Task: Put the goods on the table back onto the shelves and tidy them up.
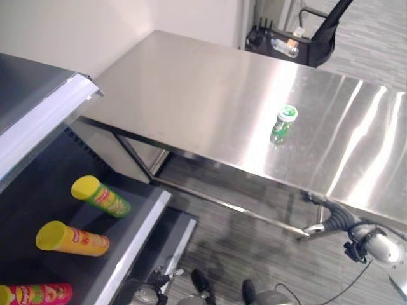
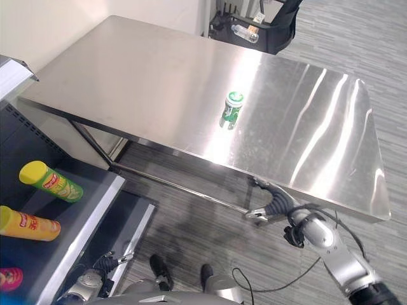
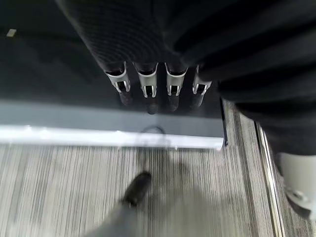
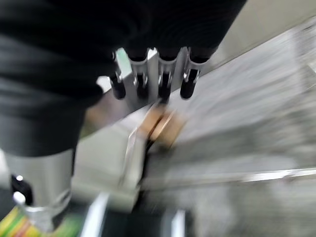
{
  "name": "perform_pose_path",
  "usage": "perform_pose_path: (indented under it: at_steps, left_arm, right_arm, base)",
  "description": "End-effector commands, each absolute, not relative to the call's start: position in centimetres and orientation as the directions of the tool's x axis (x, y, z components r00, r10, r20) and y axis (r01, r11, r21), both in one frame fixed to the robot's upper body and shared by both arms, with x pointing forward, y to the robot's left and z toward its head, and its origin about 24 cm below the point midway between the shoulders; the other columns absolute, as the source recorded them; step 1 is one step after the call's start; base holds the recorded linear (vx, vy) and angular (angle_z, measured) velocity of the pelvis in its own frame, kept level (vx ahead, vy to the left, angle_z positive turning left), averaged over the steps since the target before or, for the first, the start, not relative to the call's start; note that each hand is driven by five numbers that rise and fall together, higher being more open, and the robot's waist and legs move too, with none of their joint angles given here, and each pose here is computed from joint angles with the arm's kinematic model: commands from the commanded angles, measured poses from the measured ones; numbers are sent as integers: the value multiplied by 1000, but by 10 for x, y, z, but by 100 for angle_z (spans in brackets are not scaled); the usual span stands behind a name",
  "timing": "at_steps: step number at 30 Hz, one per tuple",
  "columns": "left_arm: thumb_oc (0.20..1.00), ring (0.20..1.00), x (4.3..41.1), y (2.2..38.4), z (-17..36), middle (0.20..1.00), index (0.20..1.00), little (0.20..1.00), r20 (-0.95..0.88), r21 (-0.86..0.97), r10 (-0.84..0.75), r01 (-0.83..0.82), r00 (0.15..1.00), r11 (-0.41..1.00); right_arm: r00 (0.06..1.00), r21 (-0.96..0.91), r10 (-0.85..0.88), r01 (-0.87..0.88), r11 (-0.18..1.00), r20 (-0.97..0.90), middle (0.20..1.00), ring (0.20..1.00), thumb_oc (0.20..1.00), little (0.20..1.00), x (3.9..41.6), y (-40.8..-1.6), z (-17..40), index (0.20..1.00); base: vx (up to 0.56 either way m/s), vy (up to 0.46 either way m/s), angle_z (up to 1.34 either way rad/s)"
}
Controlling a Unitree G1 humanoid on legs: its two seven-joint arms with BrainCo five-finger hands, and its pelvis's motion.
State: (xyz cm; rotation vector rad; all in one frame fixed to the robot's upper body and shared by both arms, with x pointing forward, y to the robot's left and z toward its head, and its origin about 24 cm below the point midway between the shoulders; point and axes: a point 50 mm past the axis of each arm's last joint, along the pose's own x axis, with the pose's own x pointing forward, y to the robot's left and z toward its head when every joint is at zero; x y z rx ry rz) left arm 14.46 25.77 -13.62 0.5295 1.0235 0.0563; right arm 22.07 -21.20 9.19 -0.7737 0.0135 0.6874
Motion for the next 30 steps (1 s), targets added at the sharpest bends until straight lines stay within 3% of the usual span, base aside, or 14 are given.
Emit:
perform_pose_path:
  at_steps: [1,7,13,14,17,19,24,29,30]
  left_arm:
    - [1000,1000,139,257,-138,1000,1000,1000,-810,443,264,251,523,861]
    - [1000,1000,139,257,-139,1000,1000,1000,-803,443,284,207,524,872]
    - [1000,1000,131,250,-144,1000,1000,1000,-819,431,269,234,506,872]
    - [1000,1000,133,249,-144,1000,1000,1000,-816,439,274,239,509,866]
    - [1000,1000,133,250,-143,1000,1000,1000,-811,451,283,238,511,860]
    - [1000,1000,134,254,-142,1000,1000,1000,-803,471,300,241,515,849]
    - [1000,1000,122,255,-146,1000,1000,1000,-819,464,319,224,477,857]
    - [1000,1000,115,250,-150,1000,1000,1000,-836,438,311,206,453,875]
    - [1000,1000,110,247,-152,1000,1000,1000,-848,424,303,214,436,880]
  right_arm:
    - [714,-673,693,-562,481,-101,1000,1000,1000,1000,228,-191,131,1000]
    - [722,-728,668,-358,584,181,1000,1000,1000,1000,233,-188,178,1000]
    - [835,-774,402,45,632,377,1000,1000,1000,1000,229,-242,208,1000]
    - [849,-775,264,235,586,457,1000,1000,1000,1000,228,-264,214,1000]
    - [848,-768,125,391,508,514,1000,1000,1000,1000,220,-287,215,1000]
    - [858,-801,-15,486,350,514,1000,1000,1000,1000,216,-315,211,1000]
    - [864,-840,-206,497,217,458,1000,1000,1000,1000,206,-354,196,1000]
    - [873,-850,-281,467,244,399,1000,1000,1000,1000,206,-368,182,1000]
    - [883,-842,-288,450,299,369,1000,1000,1000,1000,208,-367,176,1000]
  base:
    - [15,123,4]
    - [41,111,-16]
    - [7,-45,12]
    - [79,-95,42]
    - [80,-117,41]
    - [133,-170,97]
    - [96,-180,73]
    - [74,-160,38]
    - [55,-81,38]
